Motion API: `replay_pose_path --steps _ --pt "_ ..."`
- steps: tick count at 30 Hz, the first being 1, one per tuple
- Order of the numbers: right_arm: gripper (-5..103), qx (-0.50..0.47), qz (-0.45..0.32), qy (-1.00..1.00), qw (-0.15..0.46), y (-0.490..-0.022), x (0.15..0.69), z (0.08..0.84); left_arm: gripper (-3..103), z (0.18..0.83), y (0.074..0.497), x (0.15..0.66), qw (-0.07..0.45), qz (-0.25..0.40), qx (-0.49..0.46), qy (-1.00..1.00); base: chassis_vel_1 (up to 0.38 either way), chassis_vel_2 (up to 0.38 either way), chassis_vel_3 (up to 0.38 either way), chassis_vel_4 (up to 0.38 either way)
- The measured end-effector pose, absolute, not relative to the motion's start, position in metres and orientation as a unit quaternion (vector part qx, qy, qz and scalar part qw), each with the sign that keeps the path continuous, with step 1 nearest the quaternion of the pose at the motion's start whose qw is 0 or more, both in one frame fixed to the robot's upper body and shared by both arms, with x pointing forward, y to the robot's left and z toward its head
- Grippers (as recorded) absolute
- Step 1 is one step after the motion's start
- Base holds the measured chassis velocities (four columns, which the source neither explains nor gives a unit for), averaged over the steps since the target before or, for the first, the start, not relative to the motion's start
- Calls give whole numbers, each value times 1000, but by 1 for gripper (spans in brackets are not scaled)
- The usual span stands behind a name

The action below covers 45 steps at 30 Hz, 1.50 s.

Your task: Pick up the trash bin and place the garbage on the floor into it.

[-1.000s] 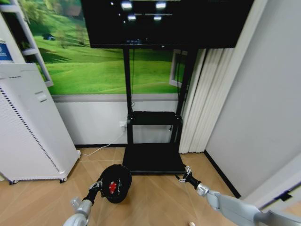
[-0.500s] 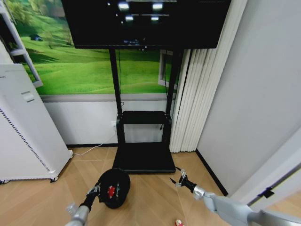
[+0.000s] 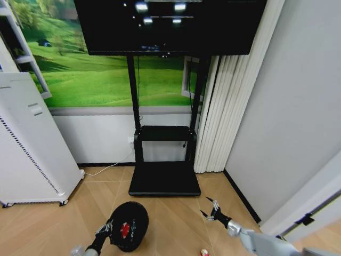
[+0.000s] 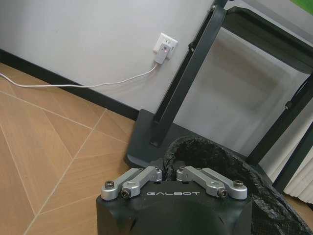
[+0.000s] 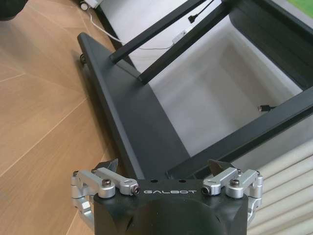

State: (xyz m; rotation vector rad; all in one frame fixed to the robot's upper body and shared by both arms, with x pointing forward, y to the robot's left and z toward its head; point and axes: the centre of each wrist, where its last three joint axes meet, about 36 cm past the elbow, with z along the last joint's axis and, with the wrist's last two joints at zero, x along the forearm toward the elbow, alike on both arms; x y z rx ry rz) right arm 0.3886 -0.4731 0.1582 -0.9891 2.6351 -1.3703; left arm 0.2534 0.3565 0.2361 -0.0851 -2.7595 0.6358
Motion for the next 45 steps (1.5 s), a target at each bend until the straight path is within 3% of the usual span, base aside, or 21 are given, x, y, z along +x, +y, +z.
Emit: replay_pose_path --steps 21,31,45 --pt "100 -450 -468 760 -24 -478 318 123 7 231 356 252 157 227 -29 -961 0 0 0 0" --pt "100 -448 -496 743 -30 -514 315 140 7 228 352 264 154 234 -32 -959 0 0 0 0" --pt "100 -452 -486 743 -89 -536 236 121 7 222 351 266 158 238 -29 -958 0 0 0 0"
